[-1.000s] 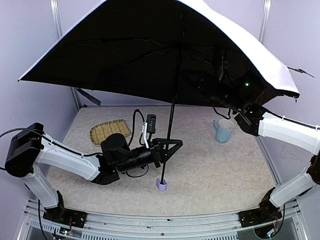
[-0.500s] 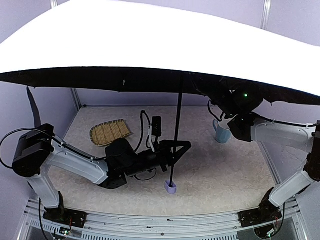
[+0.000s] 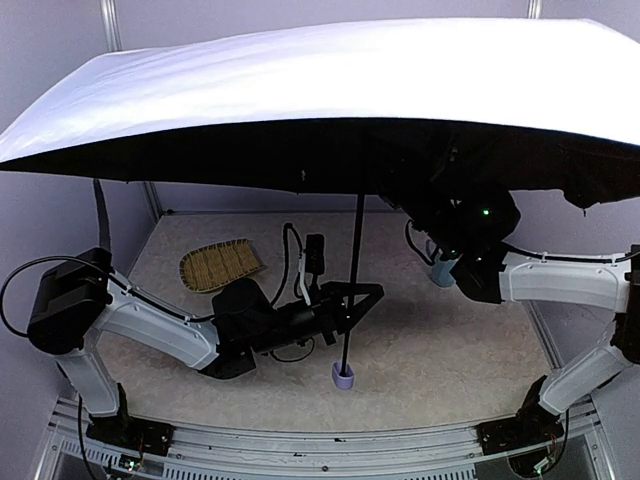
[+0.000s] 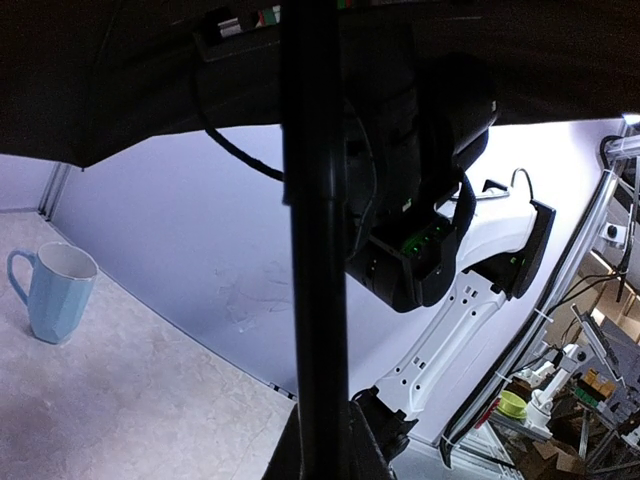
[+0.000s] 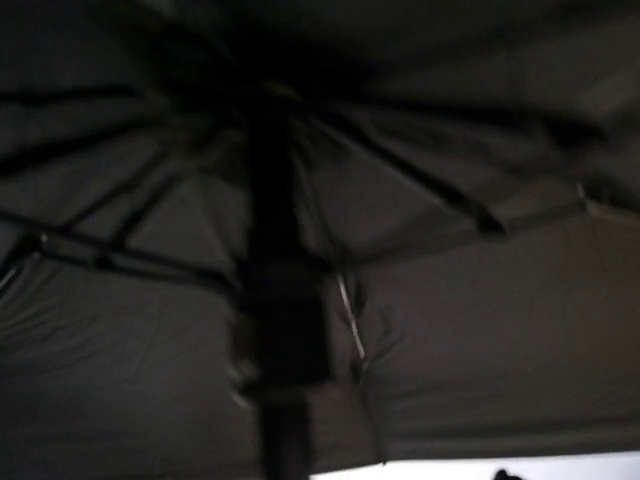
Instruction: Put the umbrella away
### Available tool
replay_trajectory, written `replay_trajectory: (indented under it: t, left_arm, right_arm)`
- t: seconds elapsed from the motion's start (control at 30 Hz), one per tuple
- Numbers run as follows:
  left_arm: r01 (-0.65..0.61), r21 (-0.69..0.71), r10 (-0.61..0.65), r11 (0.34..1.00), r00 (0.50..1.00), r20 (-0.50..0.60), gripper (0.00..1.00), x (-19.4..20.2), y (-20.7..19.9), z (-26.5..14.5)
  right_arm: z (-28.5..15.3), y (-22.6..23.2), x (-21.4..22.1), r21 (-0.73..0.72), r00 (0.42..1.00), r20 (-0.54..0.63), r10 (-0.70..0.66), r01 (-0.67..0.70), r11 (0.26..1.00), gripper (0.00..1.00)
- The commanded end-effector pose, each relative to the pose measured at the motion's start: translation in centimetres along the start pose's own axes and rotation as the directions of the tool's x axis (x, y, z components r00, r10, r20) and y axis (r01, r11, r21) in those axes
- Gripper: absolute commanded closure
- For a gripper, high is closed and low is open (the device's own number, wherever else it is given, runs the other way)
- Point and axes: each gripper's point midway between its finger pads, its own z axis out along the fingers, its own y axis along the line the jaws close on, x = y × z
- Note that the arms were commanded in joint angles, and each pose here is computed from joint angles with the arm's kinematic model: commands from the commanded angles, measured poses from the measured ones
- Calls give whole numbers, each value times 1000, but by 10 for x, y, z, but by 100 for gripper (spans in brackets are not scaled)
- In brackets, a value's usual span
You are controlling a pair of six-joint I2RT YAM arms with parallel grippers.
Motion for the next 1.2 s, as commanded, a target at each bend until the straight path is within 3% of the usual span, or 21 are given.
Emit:
replay_trajectory:
  t: [0.0, 0.23, 0.5, 0.53, 0.63, 0.87, 0.97, 1.17]
  left_arm:
    - [-61, 87, 52, 994, 993, 107, 100, -37, -24, 6]
    - [-59, 94, 52, 994, 995, 85, 100, -31, -23, 3]
    - [-40, 90, 35, 995, 998, 51, 100, -21, -19, -3]
    - [-39, 80, 35, 996, 998, 49, 93, -20, -17, -5]
    - [-41, 34, 40, 999, 999, 34, 60, -12, -7, -15]
    - [-46, -49, 42, 998, 996, -81, 41, 30, 21, -21]
    - [-47, -63, 42, 997, 996, -78, 45, 35, 27, -21]
    - [-43, -47, 38, 998, 995, -95, 76, 42, 25, -19]
  right_arm:
    - [-3, -2, 7, 34, 1000, -1, 14, -14, 999, 34]
    - [2, -2, 11, 28, 1000, -21, -2, 3, 1000, 68]
    - [6, 2, 7, 30, 998, -30, -54, 55, 998, 99]
    - [6, 4, 5, 35, 997, -30, -71, 72, 997, 100]
    - [5, 8, -2, 52, 991, -28, -128, 129, 990, 100]
    - [3, 22, -14, 25, 983, -10, -185, 185, 982, 100]
    - [2, 26, -15, 12, 982, -3, -189, 189, 982, 100]
    - [3, 32, -18, -8, 979, -3, -205, 205, 979, 100]
